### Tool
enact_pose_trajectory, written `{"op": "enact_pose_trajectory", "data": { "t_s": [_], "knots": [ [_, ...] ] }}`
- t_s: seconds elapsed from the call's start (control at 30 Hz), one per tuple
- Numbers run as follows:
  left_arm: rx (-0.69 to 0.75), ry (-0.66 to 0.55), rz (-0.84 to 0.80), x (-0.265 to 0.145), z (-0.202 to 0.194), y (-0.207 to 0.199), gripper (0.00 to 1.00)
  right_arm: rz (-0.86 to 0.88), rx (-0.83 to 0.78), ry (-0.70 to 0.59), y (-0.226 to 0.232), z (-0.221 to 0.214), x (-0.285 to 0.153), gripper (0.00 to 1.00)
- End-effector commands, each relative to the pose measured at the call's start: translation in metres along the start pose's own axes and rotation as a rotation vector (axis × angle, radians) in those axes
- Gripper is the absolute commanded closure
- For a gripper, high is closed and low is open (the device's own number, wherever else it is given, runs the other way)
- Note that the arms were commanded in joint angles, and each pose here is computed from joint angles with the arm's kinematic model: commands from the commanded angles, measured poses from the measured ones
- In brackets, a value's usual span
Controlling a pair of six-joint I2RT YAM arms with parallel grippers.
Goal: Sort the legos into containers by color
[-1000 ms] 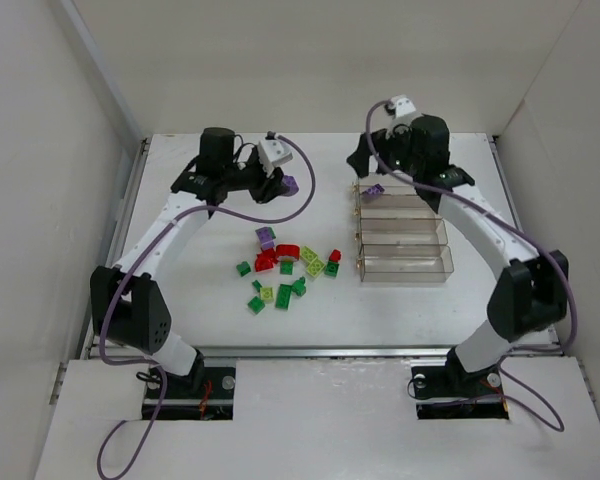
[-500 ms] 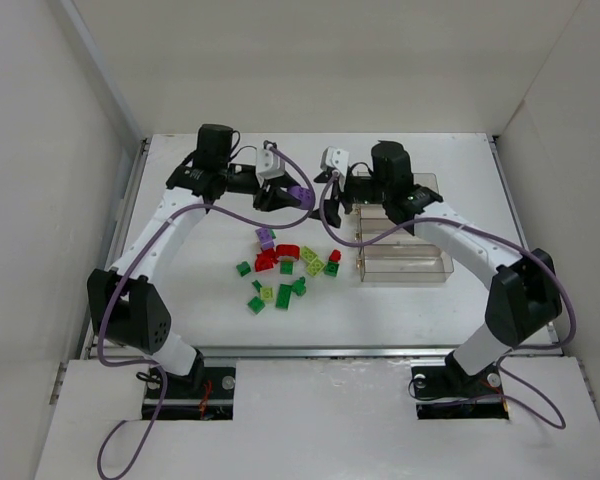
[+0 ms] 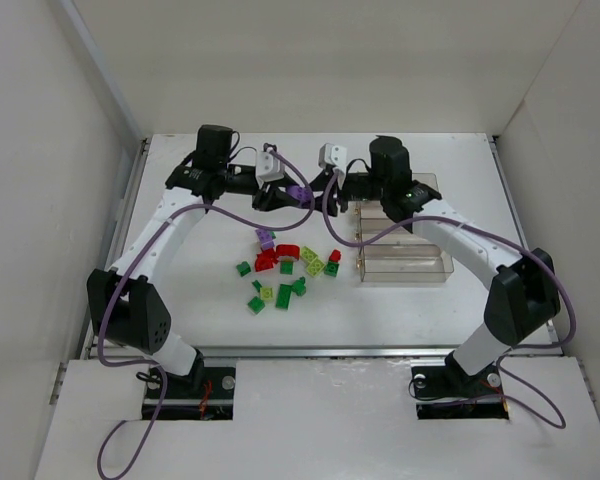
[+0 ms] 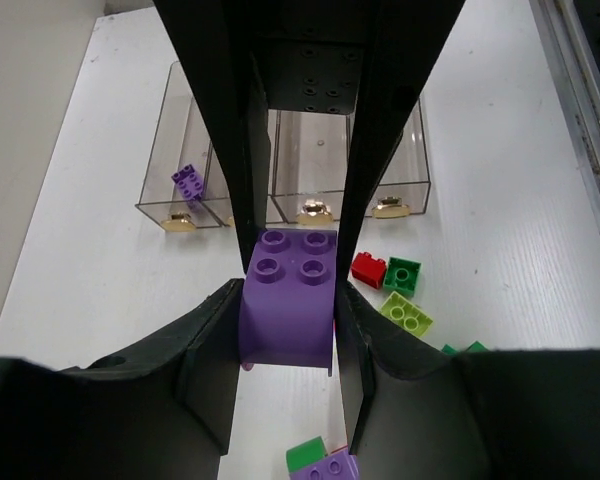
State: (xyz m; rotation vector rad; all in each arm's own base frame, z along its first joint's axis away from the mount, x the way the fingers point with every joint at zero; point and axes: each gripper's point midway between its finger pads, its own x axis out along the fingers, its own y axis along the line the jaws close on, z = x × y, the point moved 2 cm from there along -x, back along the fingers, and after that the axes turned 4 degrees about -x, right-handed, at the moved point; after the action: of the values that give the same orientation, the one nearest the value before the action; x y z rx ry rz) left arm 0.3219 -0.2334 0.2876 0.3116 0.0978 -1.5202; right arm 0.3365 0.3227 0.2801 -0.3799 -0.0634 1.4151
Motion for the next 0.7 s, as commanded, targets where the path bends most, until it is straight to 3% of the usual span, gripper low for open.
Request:
{"op": "enact_pose_trajectory", "data": {
  "t_s": [0.0,0.03,0.07,0.1,0.13,0.17,0.2,0.27,0.33,0.4,0.43,0.47,0.53,0.67],
  "knots": [
    [0.073,-0.040,-0.008,-0.005,0.025,-0.008,1.00,0.027,-0.054,-0.090,-0.003,0.036,0.002,0.59],
    [0.089,-0.046,-0.003,-0.006,0.029,-0.008,1.00,0.027,-0.054,-0.090,-0.003,0.036,0.002,0.73],
    [0.077,-0.046,-0.003,-0.006,0.029,-0.009,0.96,0.024,-0.045,-0.096,-0.004,0.040,0.002,0.95],
    [0.079,-0.041,0.011,-0.006,0.029,-0.006,0.81,0.006,-0.016,-0.087,-0.006,0.038,0.002,1.00],
    [0.066,-0.036,0.022,-0.007,0.029,-0.004,0.58,-0.038,0.028,-0.059,-0.012,0.030,0.003,1.00],
    [0.065,-0.028,0.033,-0.007,0.028,-0.003,0.22,-0.060,0.038,-0.065,-0.017,0.036,0.003,1.00],
    [0.041,-0.001,0.060,-0.008,0.021,0.000,0.00,-0.091,0.106,-0.054,-0.023,0.028,0.002,1.00],
    [0.022,0.012,0.117,-0.011,0.022,0.005,0.00,-0.211,0.201,-0.039,-0.051,0.015,-0.012,1.00],
    [0.020,0.043,0.243,-0.018,0.019,0.023,0.00,-0.330,0.408,-0.072,-0.077,0.004,-0.022,1.00],
    [-0.051,0.061,0.377,-0.025,0.008,0.031,0.00,-0.593,0.580,-0.083,-0.123,-0.021,-0.054,1.00],
    [-0.067,0.115,0.552,-0.040,-0.004,0.051,0.00,-0.726,0.768,-0.121,-0.134,-0.034,-0.065,1.00],
    [-0.025,0.100,0.663,-0.049,0.004,0.063,0.00,-0.992,0.860,-0.127,-0.155,-0.059,-0.092,1.00],
    [-0.003,0.178,0.782,-0.058,-0.017,0.070,0.00,-1.219,1.058,-0.151,-0.156,-0.090,-0.116,1.00],
    [-0.034,0.252,0.920,-0.075,-0.030,0.078,0.00,-1.445,1.206,-0.139,-0.166,-0.115,-0.132,1.00]
  ]
}}
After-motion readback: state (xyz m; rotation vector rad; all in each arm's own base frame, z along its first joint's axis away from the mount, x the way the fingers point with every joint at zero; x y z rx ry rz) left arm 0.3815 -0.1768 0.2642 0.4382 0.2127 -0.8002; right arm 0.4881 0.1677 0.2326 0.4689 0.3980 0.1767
